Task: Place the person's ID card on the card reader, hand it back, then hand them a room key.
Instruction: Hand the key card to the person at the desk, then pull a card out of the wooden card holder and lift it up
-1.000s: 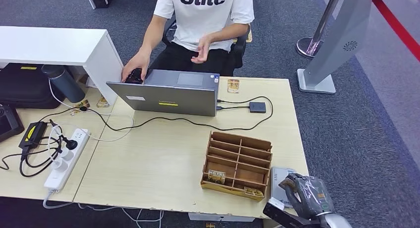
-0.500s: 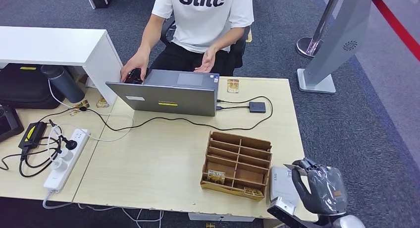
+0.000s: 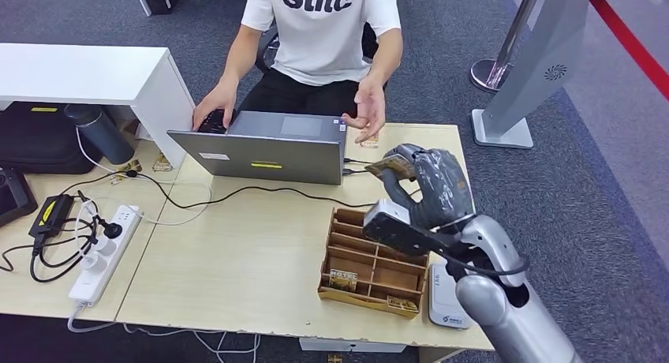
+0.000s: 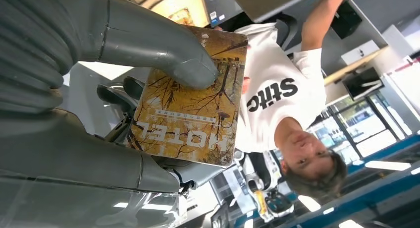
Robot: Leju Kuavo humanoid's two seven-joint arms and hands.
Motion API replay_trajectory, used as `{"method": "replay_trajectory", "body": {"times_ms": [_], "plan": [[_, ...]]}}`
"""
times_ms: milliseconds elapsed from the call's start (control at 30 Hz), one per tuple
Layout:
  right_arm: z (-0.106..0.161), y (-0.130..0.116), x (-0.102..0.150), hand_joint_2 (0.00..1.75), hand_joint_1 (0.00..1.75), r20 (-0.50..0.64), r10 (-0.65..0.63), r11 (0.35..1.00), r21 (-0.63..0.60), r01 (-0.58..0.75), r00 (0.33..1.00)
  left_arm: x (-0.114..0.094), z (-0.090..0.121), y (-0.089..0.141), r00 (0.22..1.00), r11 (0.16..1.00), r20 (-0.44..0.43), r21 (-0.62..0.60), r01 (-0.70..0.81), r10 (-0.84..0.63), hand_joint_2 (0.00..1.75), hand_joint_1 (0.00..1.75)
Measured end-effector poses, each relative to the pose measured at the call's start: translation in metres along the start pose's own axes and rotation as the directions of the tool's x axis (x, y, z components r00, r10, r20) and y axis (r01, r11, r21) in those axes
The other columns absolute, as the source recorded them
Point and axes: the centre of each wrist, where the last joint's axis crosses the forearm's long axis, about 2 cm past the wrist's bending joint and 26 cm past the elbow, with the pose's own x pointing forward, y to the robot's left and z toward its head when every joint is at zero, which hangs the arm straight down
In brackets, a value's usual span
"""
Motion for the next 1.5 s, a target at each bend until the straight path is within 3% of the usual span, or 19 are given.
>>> {"method": "replay_trajectory", "body": {"times_ms": [167,333,367,467,500,667,700,800,833,1033,1200,1500], "plan": [[-0.048,-0.005,0.005,1.75,1.75,-0.011,0.015,0.999,0.043,-0.014,1.000,0.001,-0.004,0.012,0.999,0.999,-0.009,0.008,0.031,-0.031,1.75,0.00],[-0.073,0.001,0.007,1.75,1.75,-0.026,0.049,0.995,0.092,-0.046,0.998,0.001,-0.007,0.020,0.999,0.999,-0.014,0.021,0.046,-0.046,1.75,0.00],[-0.076,0.003,0.008,1.75,1.63,-0.029,0.057,0.993,0.101,-0.054,0.998,0.001,-0.007,0.021,0.999,0.998,-0.016,0.024,0.049,-0.049,1.75,0.00],[-0.080,0.007,0.009,1.75,1.01,-0.030,0.069,0.991,0.117,-0.065,0.997,0.002,-0.008,0.024,0.998,0.998,-0.018,0.028,0.055,-0.054,1.75,0.00],[-0.080,0.008,0.009,1.75,0.89,-0.030,0.069,0.991,0.117,-0.065,0.997,0.002,-0.008,0.024,0.998,0.998,-0.018,0.028,0.055,-0.054,1.75,0.00],[-0.081,0.018,0.013,1.75,0.77,-0.031,0.076,0.987,0.146,-0.071,0.997,0.002,-0.009,0.026,0.998,0.998,-0.017,0.031,0.062,-0.061,1.75,0.00],[-0.081,0.020,0.014,1.75,0.67,-0.030,0.077,0.986,0.152,-0.072,0.997,0.002,-0.009,0.026,0.998,0.998,-0.017,0.033,0.063,-0.062,1.75,0.00],[-0.081,0.023,0.014,1.75,0.10,-0.029,0.078,0.984,0.161,-0.073,0.997,0.002,-0.009,0.027,0.998,0.997,-0.017,0.035,0.063,-0.063,1.75,0.00],[-0.081,0.024,0.015,1.75,0.00,-0.030,0.079,0.984,0.165,-0.074,0.996,0.002,-0.009,0.027,0.998,0.997,-0.018,0.036,0.064,-0.063,1.75,0.00],[-0.080,0.029,0.014,1.75,0.00,-0.039,0.108,0.980,0.170,-0.100,0.993,0.001,-0.010,0.028,0.998,0.997,-0.023,0.051,0.066,-0.065,1.75,0.00],[-0.069,0.028,0.019,1.75,0.00,-0.003,0.113,0.990,0.084,-0.113,0.994,0.001,-0.011,0.026,0.999,0.996,-0.024,0.077,0.050,-0.048,1.75,0.00],[0.018,0.027,0.019,1.75,0.00,0.110,0.154,0.986,-0.085,-0.145,0.982,-0.003,-0.011,0.011,1.000,0.992,0.001,0.119,-0.029,0.029,1.75,0.00]]}}
